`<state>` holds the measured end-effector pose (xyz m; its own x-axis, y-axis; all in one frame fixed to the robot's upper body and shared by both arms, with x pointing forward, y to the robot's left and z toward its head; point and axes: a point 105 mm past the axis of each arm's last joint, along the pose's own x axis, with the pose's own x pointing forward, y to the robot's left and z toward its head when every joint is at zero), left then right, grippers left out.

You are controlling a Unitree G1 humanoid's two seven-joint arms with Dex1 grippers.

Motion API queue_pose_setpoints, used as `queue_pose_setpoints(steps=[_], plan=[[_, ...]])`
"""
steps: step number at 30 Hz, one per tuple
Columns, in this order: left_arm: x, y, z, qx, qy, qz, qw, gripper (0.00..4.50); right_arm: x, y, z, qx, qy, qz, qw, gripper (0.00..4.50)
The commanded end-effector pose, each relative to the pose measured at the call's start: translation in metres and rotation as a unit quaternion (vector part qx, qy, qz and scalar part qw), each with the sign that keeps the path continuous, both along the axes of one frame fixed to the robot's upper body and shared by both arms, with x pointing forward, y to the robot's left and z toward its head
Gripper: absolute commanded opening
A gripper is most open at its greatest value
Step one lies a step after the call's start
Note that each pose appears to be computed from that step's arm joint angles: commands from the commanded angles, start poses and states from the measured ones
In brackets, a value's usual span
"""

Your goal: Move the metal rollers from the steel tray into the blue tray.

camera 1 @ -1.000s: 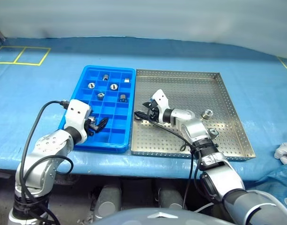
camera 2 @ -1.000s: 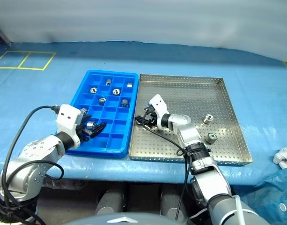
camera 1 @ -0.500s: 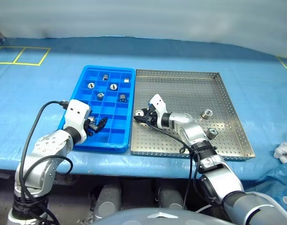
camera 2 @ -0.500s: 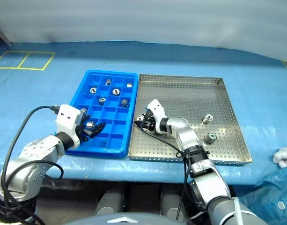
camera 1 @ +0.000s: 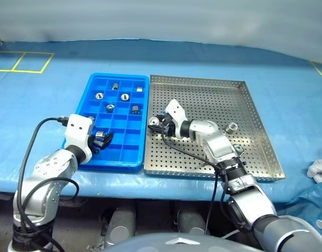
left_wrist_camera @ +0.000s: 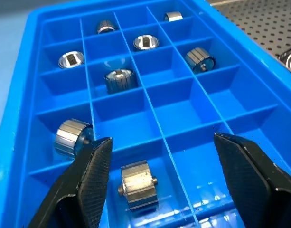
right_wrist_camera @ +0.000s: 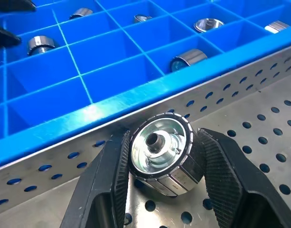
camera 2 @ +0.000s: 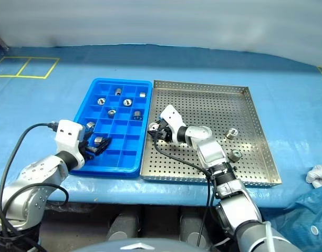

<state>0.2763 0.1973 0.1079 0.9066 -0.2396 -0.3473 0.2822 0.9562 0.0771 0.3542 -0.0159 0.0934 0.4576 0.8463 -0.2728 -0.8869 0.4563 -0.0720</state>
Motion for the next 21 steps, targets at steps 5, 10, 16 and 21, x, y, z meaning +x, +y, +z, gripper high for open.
queue_pose_setpoints(steps=[5, 10, 16, 21], plan=[[-0.012, 0.006, 0.014, -0.001, -0.036, 0.025, 0.999, 3.71, -0.008, 0.061, 0.051, 0.024, -0.097, 0.083, 0.992, 1.88], [-0.017, 0.009, 0.013, -0.001, -0.034, 0.036, 0.999, 3.71, -0.002, 0.063, 0.047, 0.004, -0.109, 0.071, 0.992, 1.88], [-0.016, 0.008, 0.015, 0.001, -0.035, 0.026, 0.999, 3.71, -0.001, 0.059, 0.041, -0.003, -0.106, 0.063, 0.992, 1.88], [-0.012, 0.001, 0.016, -0.002, -0.035, 0.006, 0.999, 3.71, 0.005, 0.046, 0.031, -0.042, -0.114, 0.041, 0.992, 1.88]])
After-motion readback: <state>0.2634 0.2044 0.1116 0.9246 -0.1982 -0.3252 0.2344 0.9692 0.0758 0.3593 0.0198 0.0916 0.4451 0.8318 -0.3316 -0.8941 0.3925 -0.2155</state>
